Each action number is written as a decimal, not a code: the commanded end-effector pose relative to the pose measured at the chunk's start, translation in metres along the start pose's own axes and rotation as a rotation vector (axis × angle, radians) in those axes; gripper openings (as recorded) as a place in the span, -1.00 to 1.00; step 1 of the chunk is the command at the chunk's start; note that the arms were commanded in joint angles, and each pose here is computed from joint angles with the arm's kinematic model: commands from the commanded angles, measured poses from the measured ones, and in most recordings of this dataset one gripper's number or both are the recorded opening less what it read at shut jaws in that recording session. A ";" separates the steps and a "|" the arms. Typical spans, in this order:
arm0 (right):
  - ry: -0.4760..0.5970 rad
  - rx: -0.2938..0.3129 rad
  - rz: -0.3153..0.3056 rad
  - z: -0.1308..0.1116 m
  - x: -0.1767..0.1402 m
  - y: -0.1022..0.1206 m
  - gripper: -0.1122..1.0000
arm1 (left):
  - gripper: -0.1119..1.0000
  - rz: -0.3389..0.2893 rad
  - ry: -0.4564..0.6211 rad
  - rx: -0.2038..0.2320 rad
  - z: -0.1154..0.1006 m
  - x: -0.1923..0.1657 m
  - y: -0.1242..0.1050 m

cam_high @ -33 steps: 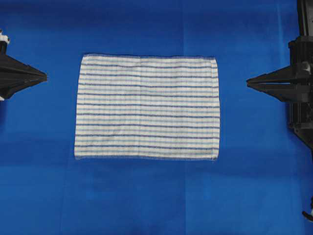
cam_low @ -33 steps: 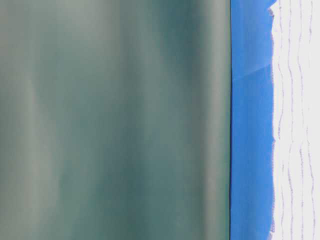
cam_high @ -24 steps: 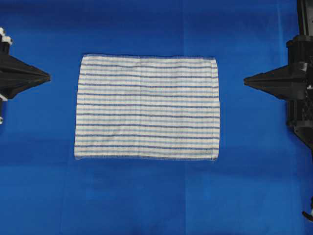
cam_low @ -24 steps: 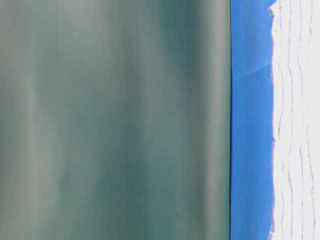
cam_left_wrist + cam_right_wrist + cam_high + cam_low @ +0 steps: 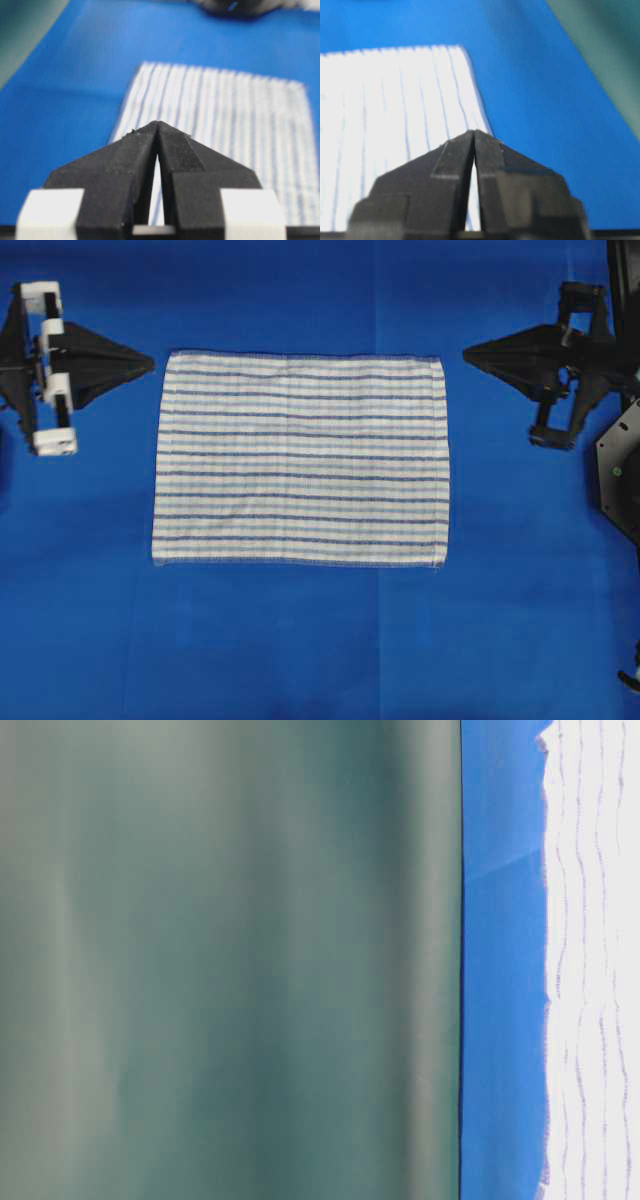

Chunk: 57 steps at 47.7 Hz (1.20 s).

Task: Fold the blue towel.
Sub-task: 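Move both grippers toward the towel's top corners, then grasp the top-left and top-right towel corners with left and right grippers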

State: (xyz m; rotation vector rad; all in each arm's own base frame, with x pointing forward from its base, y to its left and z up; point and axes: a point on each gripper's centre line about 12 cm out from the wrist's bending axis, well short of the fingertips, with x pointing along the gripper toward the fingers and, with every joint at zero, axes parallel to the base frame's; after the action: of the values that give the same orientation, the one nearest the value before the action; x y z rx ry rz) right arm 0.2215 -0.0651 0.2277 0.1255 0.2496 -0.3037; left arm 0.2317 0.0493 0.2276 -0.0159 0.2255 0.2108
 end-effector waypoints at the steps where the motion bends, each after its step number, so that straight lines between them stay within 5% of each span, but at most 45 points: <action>1: 0.033 0.020 -0.040 -0.006 0.009 -0.009 -0.70 | -0.78 0.029 0.029 -0.008 -0.005 0.007 0.007; 8: 0.096 0.048 -0.111 -0.025 0.022 -0.027 -0.29 | -0.39 0.076 0.126 -0.023 -0.027 0.018 0.020; 15: 0.150 0.065 -0.159 -0.047 0.030 -0.039 0.24 | 0.36 0.130 0.228 -0.048 -0.055 0.030 0.035; 18: 0.168 0.080 -0.178 -0.056 0.034 -0.044 0.38 | 0.53 0.149 0.258 -0.056 -0.065 0.035 0.040; 49: 0.305 0.146 -0.277 -0.119 0.076 -0.062 0.40 | 0.44 0.232 0.410 -0.102 -0.133 0.070 0.070; 57: 0.335 0.145 -0.279 -0.127 0.081 -0.062 0.39 | 0.23 0.232 0.438 -0.110 -0.141 0.073 0.070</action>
State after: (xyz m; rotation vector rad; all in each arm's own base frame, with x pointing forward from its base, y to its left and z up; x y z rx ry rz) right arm 0.2438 -0.1239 0.0753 0.2932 0.6040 -0.5773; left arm 0.2515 0.1245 0.0711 -0.1464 0.6762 0.4442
